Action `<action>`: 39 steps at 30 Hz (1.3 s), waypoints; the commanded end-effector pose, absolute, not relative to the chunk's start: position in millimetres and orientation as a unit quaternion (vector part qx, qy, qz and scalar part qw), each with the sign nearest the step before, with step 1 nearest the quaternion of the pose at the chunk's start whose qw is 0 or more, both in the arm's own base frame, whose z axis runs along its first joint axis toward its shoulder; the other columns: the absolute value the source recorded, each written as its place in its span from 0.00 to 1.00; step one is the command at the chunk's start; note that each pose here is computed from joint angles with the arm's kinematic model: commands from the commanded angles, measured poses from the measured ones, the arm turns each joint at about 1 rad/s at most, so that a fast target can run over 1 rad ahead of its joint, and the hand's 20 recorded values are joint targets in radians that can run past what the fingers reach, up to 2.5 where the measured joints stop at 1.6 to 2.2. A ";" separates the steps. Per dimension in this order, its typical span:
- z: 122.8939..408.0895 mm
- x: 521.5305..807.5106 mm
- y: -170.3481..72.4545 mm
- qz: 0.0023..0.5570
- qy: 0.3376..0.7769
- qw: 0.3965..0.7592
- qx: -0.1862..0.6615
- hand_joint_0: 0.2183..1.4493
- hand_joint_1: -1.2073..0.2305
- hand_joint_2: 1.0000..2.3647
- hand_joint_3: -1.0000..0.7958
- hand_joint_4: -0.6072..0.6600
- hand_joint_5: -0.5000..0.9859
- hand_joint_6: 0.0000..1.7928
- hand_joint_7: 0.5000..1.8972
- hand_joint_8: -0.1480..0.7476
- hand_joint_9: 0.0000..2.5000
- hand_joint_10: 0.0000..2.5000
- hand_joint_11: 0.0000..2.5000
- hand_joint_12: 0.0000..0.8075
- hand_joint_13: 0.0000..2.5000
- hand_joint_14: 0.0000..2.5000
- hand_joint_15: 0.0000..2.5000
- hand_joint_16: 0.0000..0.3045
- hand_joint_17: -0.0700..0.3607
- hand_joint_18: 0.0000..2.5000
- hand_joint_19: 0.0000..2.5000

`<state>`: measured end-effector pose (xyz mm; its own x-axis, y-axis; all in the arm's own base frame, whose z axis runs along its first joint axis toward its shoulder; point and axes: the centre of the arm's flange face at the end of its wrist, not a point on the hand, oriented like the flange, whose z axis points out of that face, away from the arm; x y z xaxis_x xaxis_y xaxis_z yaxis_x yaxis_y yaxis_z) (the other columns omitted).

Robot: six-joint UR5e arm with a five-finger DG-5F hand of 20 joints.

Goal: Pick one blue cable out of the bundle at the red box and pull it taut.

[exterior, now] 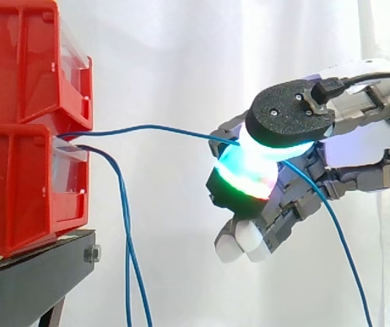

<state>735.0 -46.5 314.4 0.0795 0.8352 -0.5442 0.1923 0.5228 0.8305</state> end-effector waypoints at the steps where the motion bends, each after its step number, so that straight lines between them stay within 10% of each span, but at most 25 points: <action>1: 313.9 734.9 -46.5 0.264 0.625 0.609 0.411 0.30 0.28 0.01 0.52 0.39 0.31 0.46 0.58 0.57 0.31 0.00 0.18 0.50 0.20 0.00 0.11 0.20 0.48 0.21 0.11; 39: 313.2 734.6 -46.6 0.263 0.626 0.608 0.411 0.30 0.28 0.01 0.51 0.39 0.31 0.46 0.56 0.57 0.31 0.00 0.18 0.49 0.20 0.00 0.11 0.20 0.47 0.20 0.11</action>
<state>734.6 -46.6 313.3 0.0781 0.8347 -0.5451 0.1944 0.5235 0.8296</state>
